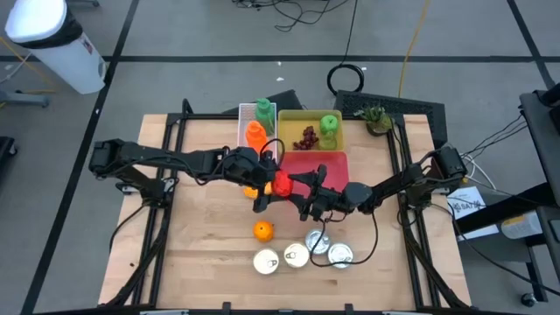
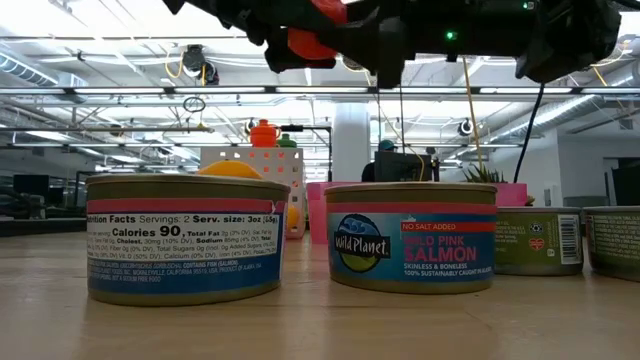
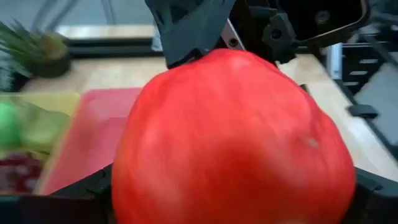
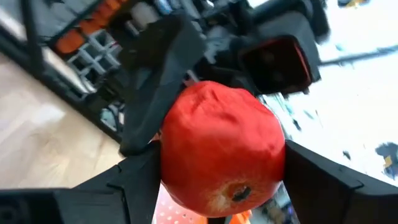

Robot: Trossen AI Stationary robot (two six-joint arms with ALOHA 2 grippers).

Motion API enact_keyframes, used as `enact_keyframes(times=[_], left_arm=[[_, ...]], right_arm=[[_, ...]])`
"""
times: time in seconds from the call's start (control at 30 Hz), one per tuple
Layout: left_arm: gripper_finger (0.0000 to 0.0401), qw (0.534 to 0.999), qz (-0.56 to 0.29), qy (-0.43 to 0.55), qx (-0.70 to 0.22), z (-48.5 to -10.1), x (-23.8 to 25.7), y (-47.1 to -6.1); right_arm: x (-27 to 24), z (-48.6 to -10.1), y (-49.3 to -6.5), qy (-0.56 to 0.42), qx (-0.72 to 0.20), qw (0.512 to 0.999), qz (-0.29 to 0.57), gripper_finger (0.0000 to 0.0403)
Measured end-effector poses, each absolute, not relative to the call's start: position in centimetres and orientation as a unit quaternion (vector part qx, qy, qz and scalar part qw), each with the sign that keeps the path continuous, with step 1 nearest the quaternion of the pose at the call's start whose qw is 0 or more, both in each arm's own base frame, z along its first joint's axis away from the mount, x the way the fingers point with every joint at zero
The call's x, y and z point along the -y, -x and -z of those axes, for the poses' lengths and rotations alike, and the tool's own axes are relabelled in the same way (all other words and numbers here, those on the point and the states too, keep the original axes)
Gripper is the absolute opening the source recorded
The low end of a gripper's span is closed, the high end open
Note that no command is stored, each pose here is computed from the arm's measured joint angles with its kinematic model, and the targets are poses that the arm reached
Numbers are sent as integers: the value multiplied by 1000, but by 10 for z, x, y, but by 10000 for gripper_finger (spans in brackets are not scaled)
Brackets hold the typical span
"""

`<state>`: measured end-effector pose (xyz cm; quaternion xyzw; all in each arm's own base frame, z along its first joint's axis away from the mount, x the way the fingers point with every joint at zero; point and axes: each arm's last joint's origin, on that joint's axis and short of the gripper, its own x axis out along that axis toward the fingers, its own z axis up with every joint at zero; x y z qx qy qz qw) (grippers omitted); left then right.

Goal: Pick & Place Food Item
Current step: Put the red apple into the yellow bin

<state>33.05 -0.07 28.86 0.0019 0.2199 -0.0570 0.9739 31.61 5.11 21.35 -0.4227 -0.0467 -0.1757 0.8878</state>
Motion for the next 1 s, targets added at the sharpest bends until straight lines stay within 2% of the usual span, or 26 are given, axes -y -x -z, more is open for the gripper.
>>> enact_keyframes(times=[0.23,0.4,0.57,0.73,0.87,1.0], left_arm=[[362,981,-26,-11,-192,-312,-6,-313],[362,980,-70,-19,-185,-319,-8,-306],[362,984,-65,-19,-168,-323,-6,-309],[363,984,-66,-33,-163,-323,-3,-310],[363,985,-51,-62,-156,-325,7,-309],[363,984,-37,-96,-143,-327,17,-310]], right_arm=[[-27,-211,-318,347,12,909,231,273],[-7,-204,-310,261,42,932,247,270],[14,-188,-302,162,57,964,203,269],[30,-193,-295,48,126,983,125,268],[43,-194,-282,-33,180,980,74,268],[55,-196,-273,-109,179,978,20,268]])
